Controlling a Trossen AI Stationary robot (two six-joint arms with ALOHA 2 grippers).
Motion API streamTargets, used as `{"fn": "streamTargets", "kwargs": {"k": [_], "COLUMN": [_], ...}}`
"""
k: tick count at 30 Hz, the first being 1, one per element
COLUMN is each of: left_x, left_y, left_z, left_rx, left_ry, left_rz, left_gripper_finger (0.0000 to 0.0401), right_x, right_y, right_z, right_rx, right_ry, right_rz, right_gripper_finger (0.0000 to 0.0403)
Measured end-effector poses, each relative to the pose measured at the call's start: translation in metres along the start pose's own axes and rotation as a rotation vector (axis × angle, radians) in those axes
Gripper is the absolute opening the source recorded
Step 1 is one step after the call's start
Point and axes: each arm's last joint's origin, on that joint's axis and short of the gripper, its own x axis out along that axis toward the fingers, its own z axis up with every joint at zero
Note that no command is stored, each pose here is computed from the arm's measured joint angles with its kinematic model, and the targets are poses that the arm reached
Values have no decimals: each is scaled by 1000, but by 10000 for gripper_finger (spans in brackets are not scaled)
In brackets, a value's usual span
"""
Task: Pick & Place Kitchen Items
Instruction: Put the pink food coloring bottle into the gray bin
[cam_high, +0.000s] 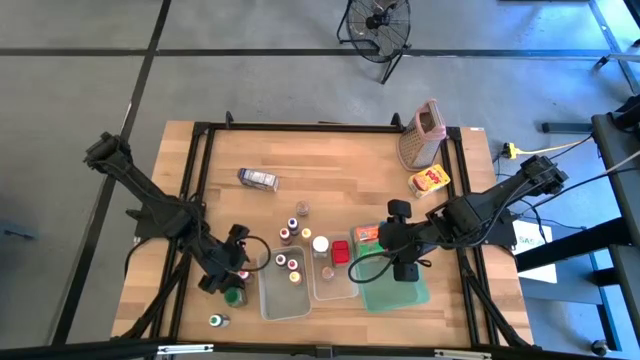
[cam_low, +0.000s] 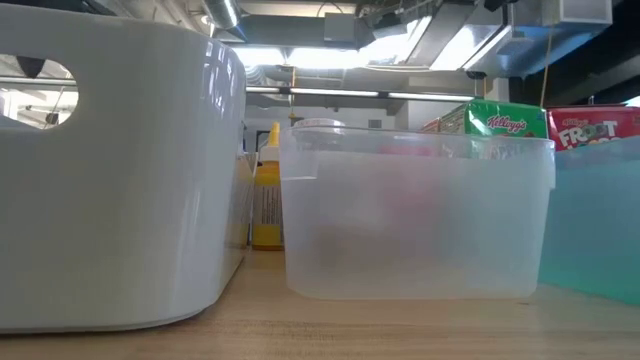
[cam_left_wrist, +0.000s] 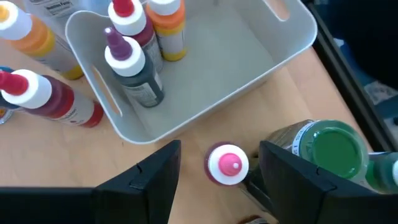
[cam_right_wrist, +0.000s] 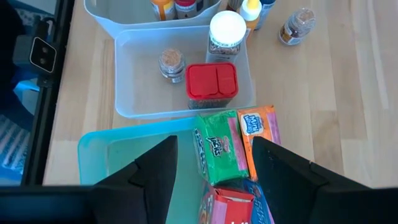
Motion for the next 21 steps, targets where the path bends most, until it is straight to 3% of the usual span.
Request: {"fn": "streamTargets", "kwargs": {"k": [21], "left_x": [13], "left_y": [-6], "left_z": [-10], "left_rx": [12], "left_ry": [22], "left_rz": [12], "left_gripper_finger": [212], "right_x": [0], "right_y": [0], "right_z": [2], "right_rx": [-1], "right_ry": [-23], "right_rz": [-19], "right_gripper_finger": [210]}}
